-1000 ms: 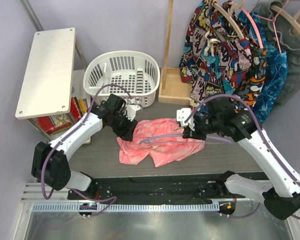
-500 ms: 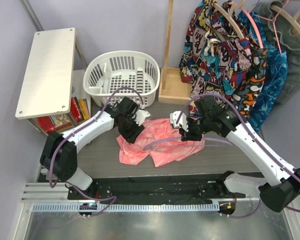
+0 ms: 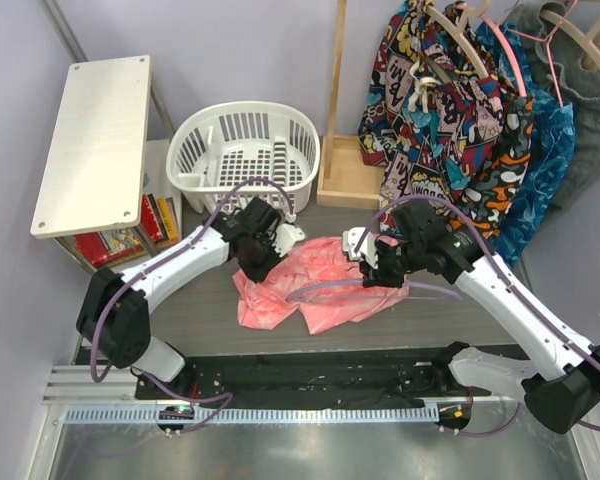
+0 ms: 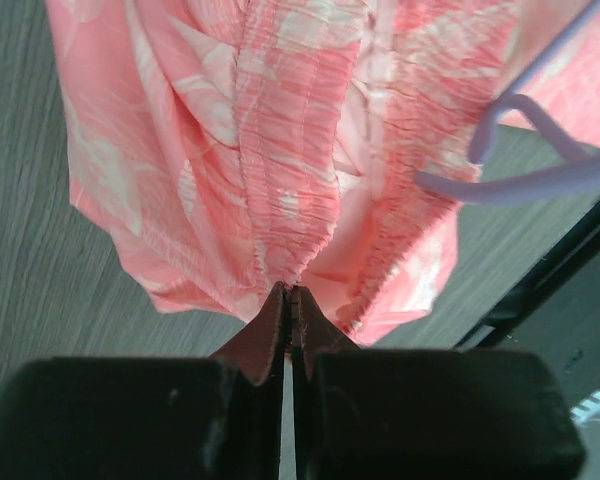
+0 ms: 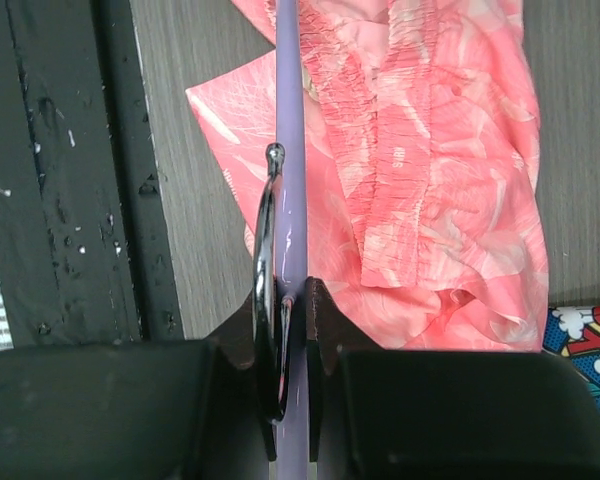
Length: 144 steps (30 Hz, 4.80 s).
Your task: Place the shorts on the hanger
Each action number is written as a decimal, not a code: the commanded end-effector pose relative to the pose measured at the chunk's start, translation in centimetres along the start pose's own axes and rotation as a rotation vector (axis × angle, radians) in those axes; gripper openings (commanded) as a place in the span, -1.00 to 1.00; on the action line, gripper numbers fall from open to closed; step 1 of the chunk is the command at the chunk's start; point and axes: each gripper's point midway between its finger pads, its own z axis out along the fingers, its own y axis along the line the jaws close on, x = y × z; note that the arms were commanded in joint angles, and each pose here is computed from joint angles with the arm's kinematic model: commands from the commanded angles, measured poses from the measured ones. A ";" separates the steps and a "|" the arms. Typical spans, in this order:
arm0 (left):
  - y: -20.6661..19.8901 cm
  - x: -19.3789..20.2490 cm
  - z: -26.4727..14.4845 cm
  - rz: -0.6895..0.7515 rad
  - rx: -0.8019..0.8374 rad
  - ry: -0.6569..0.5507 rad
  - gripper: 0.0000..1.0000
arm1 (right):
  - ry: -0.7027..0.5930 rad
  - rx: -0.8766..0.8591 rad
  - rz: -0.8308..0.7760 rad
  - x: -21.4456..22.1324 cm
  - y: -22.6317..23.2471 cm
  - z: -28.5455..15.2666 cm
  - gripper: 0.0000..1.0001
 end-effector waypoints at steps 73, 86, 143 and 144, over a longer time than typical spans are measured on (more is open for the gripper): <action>-2.4 -5.1 -12.9 0.528 -0.042 -0.562 0.78 | -0.523 0.018 -0.153 -10.2 -4.1 4.4 -0.98; -4.4 -7.3 -6.5 0.538 0.101 -0.493 -0.28 | -0.528 0.027 -0.243 -11.3 -3.6 2.4 -0.98; 1.9 -7.9 -4.3 -0.314 0.372 -0.468 -0.99 | -0.294 0.448 -0.273 6.1 -9.7 9.9 0.43; 1.9 -8.0 -4.3 -0.313 0.374 -0.467 -0.99 | -0.295 0.445 -0.272 6.0 -9.7 10.0 0.40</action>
